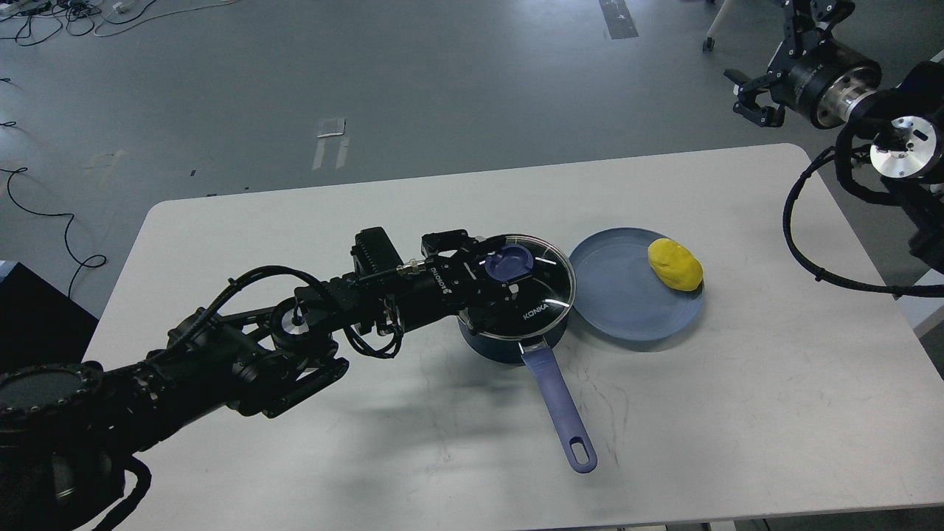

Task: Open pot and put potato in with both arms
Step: 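Close the left gripper on the blue lid knob, then lift the glass lid off the pot with the left gripper, then lower the glass lid onto the table beside the pot, then release the lid and raise the left arm away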

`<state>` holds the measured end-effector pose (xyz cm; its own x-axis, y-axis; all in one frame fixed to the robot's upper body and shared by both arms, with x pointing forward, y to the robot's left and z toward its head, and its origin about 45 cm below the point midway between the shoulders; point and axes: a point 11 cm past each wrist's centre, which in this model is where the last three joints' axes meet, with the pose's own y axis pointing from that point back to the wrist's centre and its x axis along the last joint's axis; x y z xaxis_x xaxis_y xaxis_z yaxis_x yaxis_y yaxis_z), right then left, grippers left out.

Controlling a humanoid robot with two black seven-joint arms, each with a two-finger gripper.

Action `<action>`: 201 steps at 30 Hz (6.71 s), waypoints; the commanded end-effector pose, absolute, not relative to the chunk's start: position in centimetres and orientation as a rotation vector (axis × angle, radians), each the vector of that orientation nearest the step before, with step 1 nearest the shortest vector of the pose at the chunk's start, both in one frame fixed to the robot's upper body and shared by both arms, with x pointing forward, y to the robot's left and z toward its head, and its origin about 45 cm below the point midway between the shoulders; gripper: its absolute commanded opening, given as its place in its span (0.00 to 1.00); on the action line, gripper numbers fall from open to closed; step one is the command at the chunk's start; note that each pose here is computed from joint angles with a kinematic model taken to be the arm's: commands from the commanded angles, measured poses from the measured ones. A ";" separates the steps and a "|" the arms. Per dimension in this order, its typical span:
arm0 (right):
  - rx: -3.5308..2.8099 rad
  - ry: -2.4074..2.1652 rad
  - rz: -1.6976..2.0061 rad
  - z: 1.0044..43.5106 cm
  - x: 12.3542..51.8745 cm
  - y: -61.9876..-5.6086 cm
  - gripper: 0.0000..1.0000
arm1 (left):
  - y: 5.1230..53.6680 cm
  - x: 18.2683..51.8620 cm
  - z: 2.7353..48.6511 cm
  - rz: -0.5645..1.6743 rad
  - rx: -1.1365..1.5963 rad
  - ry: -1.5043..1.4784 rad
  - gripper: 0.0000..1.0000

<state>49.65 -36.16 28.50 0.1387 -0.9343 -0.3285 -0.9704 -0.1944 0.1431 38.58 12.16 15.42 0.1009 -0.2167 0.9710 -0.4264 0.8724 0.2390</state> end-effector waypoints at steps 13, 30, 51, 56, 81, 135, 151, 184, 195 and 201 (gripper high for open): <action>-2.296 1.919 0.534 28.3 49.6 -36.0 1.00 | 12.4 38.5 16.6 0.170 0.513 -1.497 0.18; -2.298 1.913 0.525 28.8 49.8 -35.7 1.00 | 17.4 39.6 19.8 0.210 0.560 -1.537 0.18; -2.337 1.903 0.528 28.3 50.0 -34.6 1.00 | 30.7 37.5 19.3 0.323 0.805 -1.421 0.18; -2.340 1.900 0.526 28.4 50.0 -34.6 1.00 | 32.2 36.4 17.9 0.335 0.838 -1.368 0.18; -2.341 1.899 0.519 28.7 50.1 -34.5 1.00 | 34.0 35.2 14.8 0.372 0.899 -1.272 0.18; -2.337 1.901 0.506 29.1 50.1 -34.7 1.00 | 32.1 33.9 11.6 0.366 0.875 -1.200 0.99; -2.340 1.887 0.489 29.9 50.4 -34.5 1.00 | 32.3 39.7 18.7 0.688 0.797 -1.166 1.00; -2.437 1.823 0.466 29.8 50.2 -31.9 1.00 | 25.9 48.6 35.2 1.049 -0.136 0.077 1.00; -2.604 1.736 0.388 30.2 49.6 -28.9 1.00 | 25.1 47.9 32.6 1.019 -0.278 0.369 1.00; -2.870 1.856 -0.099 33.1 48.7 -32.8 1.00 | 25.7 47.9 32.8 1.015 -0.305 0.401 1.00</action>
<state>49.31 -30.86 31.61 0.3867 -0.9219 -0.0230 -0.9079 -0.3850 0.1657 47.86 25.36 32.69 0.4682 0.7587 -0.4530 -0.8648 0.4986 -0.0588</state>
